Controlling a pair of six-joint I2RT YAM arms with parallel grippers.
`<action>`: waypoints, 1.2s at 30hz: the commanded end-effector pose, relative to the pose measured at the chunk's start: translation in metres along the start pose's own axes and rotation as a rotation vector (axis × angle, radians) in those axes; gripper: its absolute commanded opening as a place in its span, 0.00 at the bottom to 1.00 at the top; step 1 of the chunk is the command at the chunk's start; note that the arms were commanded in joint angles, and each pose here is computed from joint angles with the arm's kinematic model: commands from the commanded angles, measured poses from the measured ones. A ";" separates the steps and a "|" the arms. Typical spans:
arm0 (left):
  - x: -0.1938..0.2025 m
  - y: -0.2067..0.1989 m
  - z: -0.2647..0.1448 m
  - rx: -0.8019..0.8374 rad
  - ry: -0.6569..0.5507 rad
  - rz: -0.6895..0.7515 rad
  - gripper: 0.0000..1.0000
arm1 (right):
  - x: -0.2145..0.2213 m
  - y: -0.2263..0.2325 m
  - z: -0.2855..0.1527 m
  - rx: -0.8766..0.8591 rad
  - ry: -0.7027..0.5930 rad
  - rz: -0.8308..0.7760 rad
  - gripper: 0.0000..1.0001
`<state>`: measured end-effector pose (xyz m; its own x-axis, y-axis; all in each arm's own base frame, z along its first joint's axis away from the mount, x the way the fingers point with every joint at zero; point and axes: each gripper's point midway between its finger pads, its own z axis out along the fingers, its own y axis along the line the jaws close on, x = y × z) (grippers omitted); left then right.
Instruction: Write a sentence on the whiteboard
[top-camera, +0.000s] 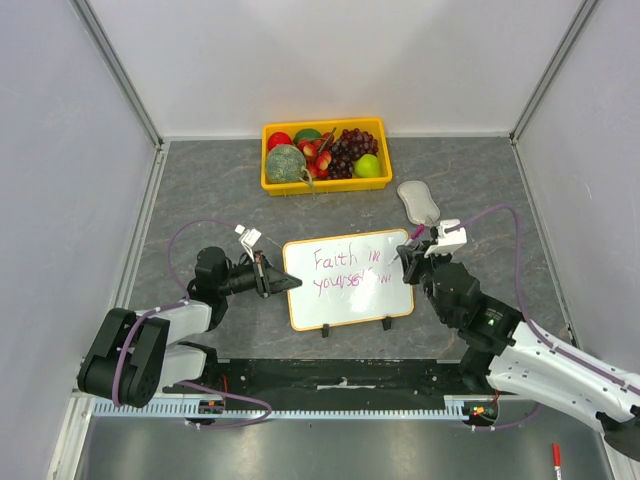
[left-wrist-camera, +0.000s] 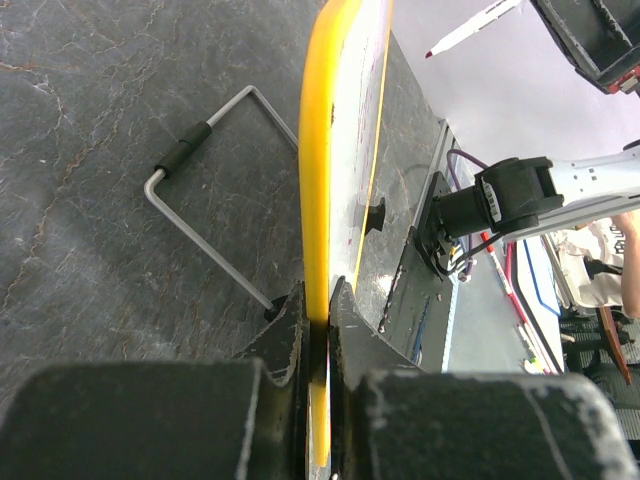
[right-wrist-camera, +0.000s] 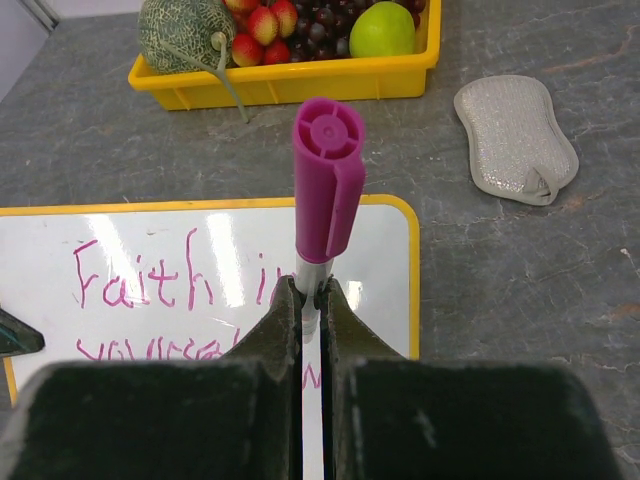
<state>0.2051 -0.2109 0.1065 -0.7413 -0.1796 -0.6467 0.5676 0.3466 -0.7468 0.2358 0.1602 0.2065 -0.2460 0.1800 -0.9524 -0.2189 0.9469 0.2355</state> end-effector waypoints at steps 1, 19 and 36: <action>-0.009 0.016 0.002 -0.067 -0.040 0.081 0.02 | -0.018 0.002 0.007 0.028 -0.043 -0.006 0.00; -0.009 0.017 0.002 -0.069 -0.040 0.079 0.02 | 0.013 -0.008 0.015 0.064 -0.002 -0.025 0.00; -0.009 0.016 0.002 -0.068 -0.042 0.080 0.02 | 0.017 -0.015 0.013 0.079 -0.015 -0.008 0.00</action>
<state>0.2051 -0.2109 0.1065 -0.7415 -0.1797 -0.6465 0.5673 0.3465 -0.7470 0.2449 0.1586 0.1733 -0.2659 0.1248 -0.9559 -0.1696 0.9700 0.1739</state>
